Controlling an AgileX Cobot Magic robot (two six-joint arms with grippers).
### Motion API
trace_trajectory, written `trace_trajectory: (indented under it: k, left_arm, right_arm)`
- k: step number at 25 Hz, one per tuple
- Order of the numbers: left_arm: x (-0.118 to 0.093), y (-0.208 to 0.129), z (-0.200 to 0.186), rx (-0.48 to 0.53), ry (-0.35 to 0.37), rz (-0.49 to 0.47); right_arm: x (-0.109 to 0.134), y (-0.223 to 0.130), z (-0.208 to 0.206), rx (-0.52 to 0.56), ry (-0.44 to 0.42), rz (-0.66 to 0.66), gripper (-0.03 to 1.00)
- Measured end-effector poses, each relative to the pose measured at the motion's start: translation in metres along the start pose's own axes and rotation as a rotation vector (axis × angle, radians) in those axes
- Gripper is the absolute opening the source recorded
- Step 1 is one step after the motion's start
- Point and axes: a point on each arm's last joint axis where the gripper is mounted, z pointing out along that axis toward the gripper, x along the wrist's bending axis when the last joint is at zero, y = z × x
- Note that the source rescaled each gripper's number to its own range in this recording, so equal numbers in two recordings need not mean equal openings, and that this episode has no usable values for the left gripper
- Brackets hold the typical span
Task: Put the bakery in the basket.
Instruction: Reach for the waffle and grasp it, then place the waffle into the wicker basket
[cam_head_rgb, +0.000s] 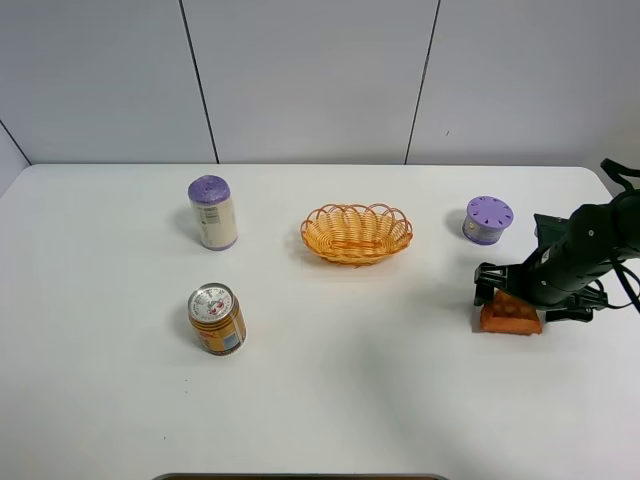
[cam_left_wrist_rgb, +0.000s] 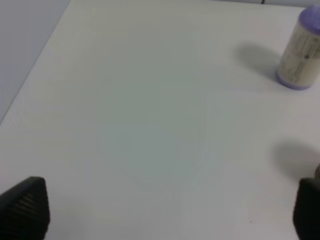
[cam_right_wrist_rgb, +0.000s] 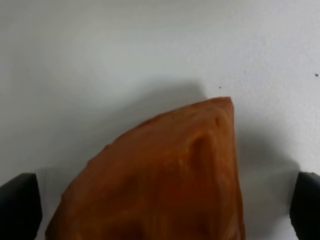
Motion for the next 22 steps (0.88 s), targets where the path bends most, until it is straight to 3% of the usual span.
trace_trajectory:
  k: [2,3,4,5,6,7,8,22]
  left_arm:
    - [0.0,0.0,0.0,0.0,0.0,0.0]
    - [0.0,0.0,0.0,0.0,0.0,0.0]
    - [0.0,0.0,0.0,0.0,0.0,0.0]
    - [0.0,0.0,0.0,0.0,0.0,0.0]
    - [0.0,0.0,0.0,0.0,0.0,0.0]
    - [0.0,0.0,0.0,0.0,0.0,0.0]
    - [0.0,0.0,0.0,0.0,0.0,0.0]
    - [0.0,0.0,0.0,0.0,0.0,0.0]
  right_arm:
    - [0.0,0.0,0.0,0.0,0.0,0.0,1.0]
    - [0.0,0.0,0.0,0.0,0.0,0.0,0.95]
    - [0.0,0.0,0.0,0.0,0.0,0.001,0.82]
    - [0.0,0.0,0.0,0.0,0.0,0.004,0.62]
    - [0.0,0.0,0.0,0.0,0.0,0.008,0.4]
    - [0.0,0.0,0.0,0.0,0.0,0.008,0.09]
    - [0.0,0.0,0.0,0.0,0.0,0.009,0.0]
    - [-0.0001,-0.0004,0.0,0.004,-0.002,0.008,0.02]
